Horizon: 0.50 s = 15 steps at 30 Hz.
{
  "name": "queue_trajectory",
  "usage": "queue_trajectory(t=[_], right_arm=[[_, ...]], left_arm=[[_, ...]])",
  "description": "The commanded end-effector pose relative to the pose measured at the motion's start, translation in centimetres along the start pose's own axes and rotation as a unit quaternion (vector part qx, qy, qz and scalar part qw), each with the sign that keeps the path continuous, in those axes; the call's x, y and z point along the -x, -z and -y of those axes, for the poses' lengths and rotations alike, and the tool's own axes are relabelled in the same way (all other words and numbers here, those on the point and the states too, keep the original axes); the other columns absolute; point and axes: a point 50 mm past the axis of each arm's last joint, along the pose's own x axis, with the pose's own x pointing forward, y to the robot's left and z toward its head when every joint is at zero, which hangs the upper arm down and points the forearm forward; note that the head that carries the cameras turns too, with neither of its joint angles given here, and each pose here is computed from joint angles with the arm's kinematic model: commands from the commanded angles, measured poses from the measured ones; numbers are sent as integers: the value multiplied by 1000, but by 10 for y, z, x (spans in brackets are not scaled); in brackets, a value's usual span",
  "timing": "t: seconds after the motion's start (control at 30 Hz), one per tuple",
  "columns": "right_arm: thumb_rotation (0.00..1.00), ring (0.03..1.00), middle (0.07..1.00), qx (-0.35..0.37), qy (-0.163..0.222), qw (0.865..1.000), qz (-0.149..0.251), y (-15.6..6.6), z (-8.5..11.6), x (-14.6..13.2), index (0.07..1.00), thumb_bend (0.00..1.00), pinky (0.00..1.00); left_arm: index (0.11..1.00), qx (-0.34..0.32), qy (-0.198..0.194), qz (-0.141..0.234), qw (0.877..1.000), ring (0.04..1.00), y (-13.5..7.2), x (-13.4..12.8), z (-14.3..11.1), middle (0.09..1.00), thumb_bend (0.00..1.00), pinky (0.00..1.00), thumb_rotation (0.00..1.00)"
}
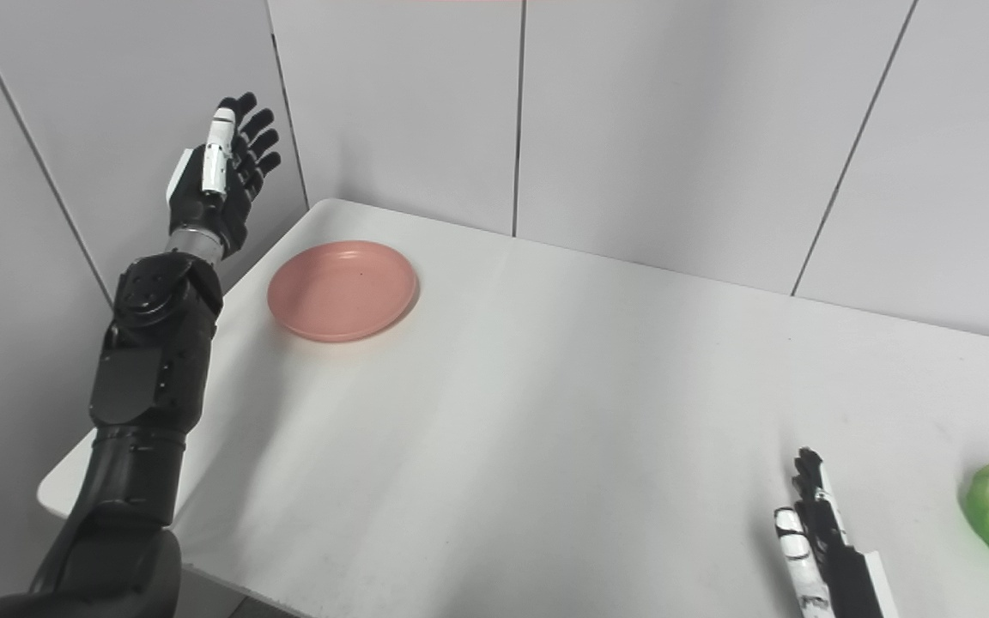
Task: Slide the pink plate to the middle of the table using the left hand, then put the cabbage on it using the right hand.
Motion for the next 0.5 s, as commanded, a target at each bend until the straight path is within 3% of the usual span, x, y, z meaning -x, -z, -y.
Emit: queue_trajectory(t=[0.0, 0.47], right_arm=[[1000, 1000, 1000, -1, 4, 1000, 25, -11, 3, -4, 1000, 91, 1000], [1000, 1000, 1000, -3, 4, 1000, 24, -12, 3, -3, 1000, 104, 1000]], left_arm=[[927, -1, -1, 54, 999, 950, -33, -14, -6, 931, 437, 946, 1000], [929, 33, -11, 10, 999, 959, 4, -19, -20, 952, 413, 959, 1000]])
